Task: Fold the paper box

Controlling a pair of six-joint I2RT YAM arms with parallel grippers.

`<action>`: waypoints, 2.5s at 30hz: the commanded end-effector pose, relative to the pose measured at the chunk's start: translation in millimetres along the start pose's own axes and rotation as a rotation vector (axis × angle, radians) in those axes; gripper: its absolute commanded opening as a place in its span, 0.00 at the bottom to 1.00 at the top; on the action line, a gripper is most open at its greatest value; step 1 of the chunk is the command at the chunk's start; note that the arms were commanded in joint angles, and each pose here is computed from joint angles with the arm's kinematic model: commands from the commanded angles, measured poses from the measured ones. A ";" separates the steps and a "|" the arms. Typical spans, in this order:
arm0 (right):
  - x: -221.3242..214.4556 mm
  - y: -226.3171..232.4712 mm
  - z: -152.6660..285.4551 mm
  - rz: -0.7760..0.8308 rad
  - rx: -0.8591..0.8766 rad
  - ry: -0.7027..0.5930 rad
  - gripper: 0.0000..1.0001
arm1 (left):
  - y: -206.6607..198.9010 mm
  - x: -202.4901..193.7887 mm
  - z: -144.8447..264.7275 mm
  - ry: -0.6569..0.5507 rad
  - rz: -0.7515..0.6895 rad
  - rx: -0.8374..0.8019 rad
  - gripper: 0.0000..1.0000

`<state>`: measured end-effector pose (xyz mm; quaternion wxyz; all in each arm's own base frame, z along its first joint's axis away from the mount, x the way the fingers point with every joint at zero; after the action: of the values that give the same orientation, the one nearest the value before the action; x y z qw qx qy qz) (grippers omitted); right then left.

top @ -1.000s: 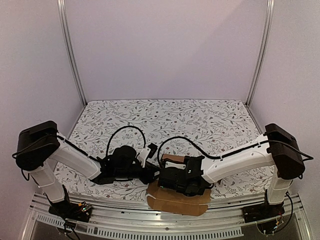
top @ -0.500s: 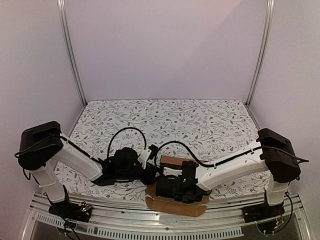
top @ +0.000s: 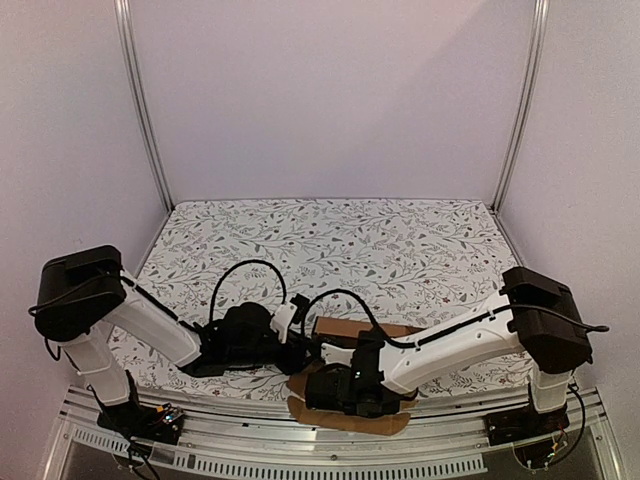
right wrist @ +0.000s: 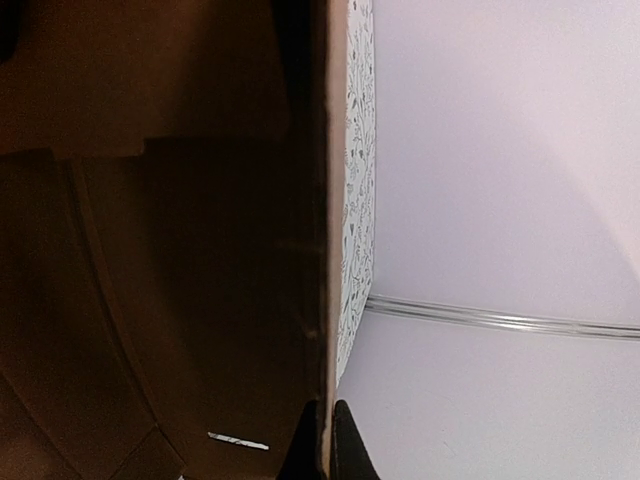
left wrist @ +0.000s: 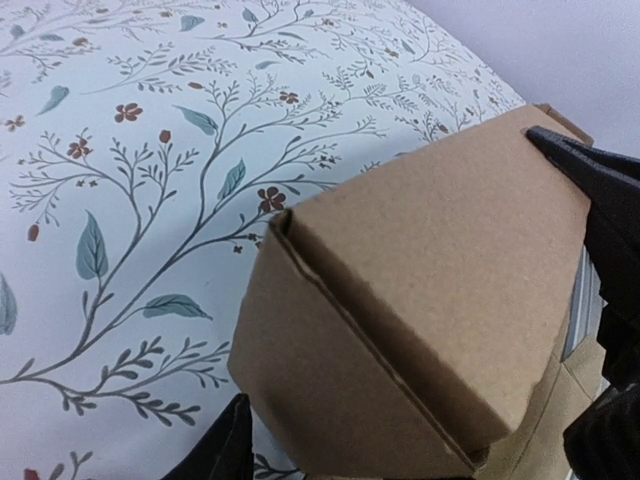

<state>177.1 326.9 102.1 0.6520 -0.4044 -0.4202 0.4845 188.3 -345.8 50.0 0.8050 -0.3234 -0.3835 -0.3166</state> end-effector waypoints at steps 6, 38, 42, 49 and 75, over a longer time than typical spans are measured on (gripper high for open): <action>-0.2 26.6 8.3 -0.022 0.079 0.019 0.00 | -1.2 3.3 0.3 -0.029 -0.002 0.044 0.41; 32.3 -2.8 48.2 -0.293 0.388 -0.045 0.66 | -12.7 32.3 -1.9 -0.066 -0.092 0.105 0.00; 34.5 -20.5 62.2 -0.401 0.486 -0.102 0.71 | -11.7 37.6 -1.0 -0.068 -0.120 0.123 0.00; 27.9 -73.8 73.5 -0.610 0.622 -0.187 0.75 | -10.2 39.1 -2.8 -0.045 -0.176 0.145 0.00; 41.3 -99.2 -22.3 -1.270 0.879 -0.268 0.00 | -9.9 56.1 -26.6 -0.026 -0.423 0.120 0.00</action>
<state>224.4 325.3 197.9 0.8543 0.2240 -0.4169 0.2147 211.7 -381.7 85.1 0.7382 -0.1968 -0.4628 -0.4496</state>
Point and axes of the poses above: each gripper's point midway between its finger pads, its own z axis back along the fingers, its own y axis along the line the jaws close on, x = y × z, the point moved 2 cm from there along z, back along the fingers, and after that the axes turned 7 degrees about -z, right-handed, at the moved point
